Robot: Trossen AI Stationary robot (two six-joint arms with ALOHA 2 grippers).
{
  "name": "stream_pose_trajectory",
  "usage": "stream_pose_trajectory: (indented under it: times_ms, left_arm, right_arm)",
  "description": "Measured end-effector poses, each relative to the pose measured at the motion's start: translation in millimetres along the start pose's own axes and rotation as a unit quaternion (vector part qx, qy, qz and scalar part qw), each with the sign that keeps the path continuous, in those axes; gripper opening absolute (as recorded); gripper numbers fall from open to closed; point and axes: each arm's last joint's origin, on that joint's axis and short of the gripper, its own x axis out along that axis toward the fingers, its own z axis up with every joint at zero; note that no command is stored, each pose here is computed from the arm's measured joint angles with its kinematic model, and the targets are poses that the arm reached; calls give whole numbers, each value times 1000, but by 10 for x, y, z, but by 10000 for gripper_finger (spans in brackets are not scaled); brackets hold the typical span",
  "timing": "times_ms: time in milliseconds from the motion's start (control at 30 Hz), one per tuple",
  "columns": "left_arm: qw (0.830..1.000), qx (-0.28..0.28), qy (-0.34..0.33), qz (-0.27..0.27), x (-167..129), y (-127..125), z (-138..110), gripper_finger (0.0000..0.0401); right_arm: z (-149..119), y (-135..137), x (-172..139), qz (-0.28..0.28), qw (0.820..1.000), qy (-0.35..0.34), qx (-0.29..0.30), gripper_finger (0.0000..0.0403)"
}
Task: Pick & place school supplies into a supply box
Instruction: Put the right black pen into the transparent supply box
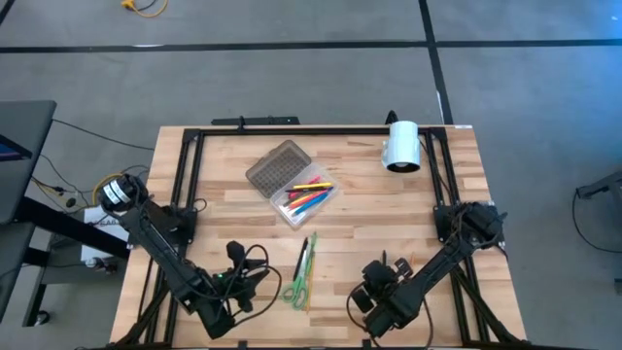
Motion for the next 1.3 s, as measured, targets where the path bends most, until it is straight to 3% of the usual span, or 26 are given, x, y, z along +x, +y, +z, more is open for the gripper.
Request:
stream_pose_trajectory:
  times_ms: [333, 467, 800, 1300]
  left_arm:
    - [1000, -12, -1, -4, -17, -10, -4, 131]
    - [1000, -12, -1, -4, -19, -11, -3, 131]
    - [1000, -12, -1, -4, -18, -11, -3, 131]
    - [1000, -10, 0, -4, -18, -10, -5, 131]
  right_arm:
    - [-205, -184, -101, -68, 995, 7, 69, 120]
    - [-256, -169, -124, -45, 997, -17, 66, 120]
    - [-192, -150, -95, -46, 996, -14, 75, 120]
    - [-274, -250, 181, -52, 996, 1, 78, 120]
